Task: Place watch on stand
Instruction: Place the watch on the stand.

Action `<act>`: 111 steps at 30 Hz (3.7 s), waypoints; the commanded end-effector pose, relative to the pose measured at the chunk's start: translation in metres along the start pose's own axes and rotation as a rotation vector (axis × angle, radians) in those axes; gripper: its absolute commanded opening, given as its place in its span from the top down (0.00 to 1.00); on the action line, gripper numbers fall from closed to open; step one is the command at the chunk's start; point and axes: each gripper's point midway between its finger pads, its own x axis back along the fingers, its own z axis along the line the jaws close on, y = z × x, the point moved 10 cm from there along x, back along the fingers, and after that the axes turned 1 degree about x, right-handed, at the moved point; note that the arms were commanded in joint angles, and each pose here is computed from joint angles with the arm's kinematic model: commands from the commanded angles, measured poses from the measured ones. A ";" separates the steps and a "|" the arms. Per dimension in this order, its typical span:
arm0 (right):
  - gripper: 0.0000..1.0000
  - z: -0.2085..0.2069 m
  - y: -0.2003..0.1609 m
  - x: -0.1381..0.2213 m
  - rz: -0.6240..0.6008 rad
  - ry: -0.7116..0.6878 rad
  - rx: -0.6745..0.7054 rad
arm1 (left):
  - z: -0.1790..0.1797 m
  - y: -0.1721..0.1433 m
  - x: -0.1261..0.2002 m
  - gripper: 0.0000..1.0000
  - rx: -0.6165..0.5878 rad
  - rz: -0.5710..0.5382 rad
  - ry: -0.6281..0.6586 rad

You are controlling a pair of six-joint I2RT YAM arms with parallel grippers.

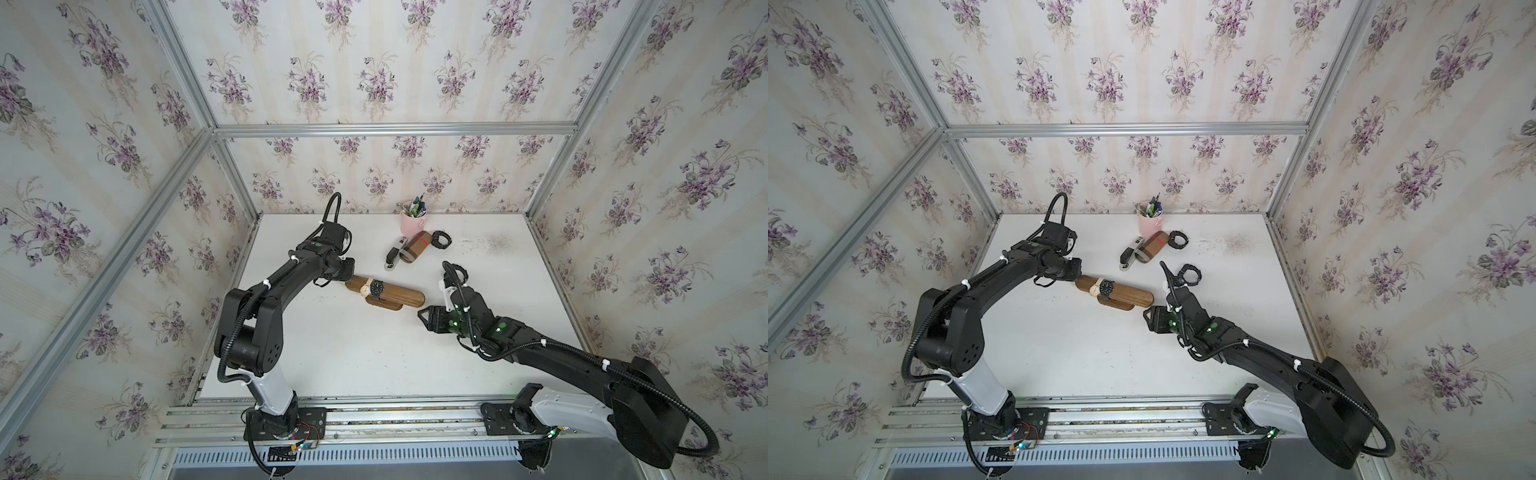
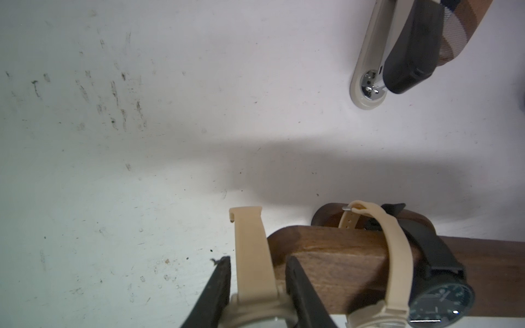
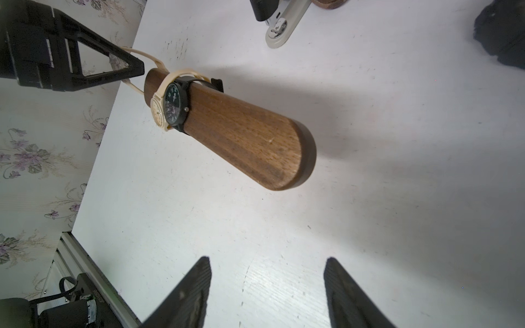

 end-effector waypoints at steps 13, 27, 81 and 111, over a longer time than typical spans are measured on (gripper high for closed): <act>0.35 0.003 0.006 -0.006 -0.026 0.000 0.023 | -0.007 -0.004 -0.006 0.76 -0.021 0.086 -0.022; 0.32 0.002 0.007 -0.023 0.026 -0.054 0.112 | -0.021 -0.006 -0.006 0.74 -0.072 0.106 -0.013; 0.41 -0.007 0.031 -0.040 -0.009 -0.112 0.090 | -0.046 -0.012 0.000 0.56 -0.114 0.092 -0.117; 0.49 -0.012 0.034 -0.042 -0.008 -0.118 0.100 | -0.061 -0.001 -0.005 0.63 -0.124 0.071 -0.246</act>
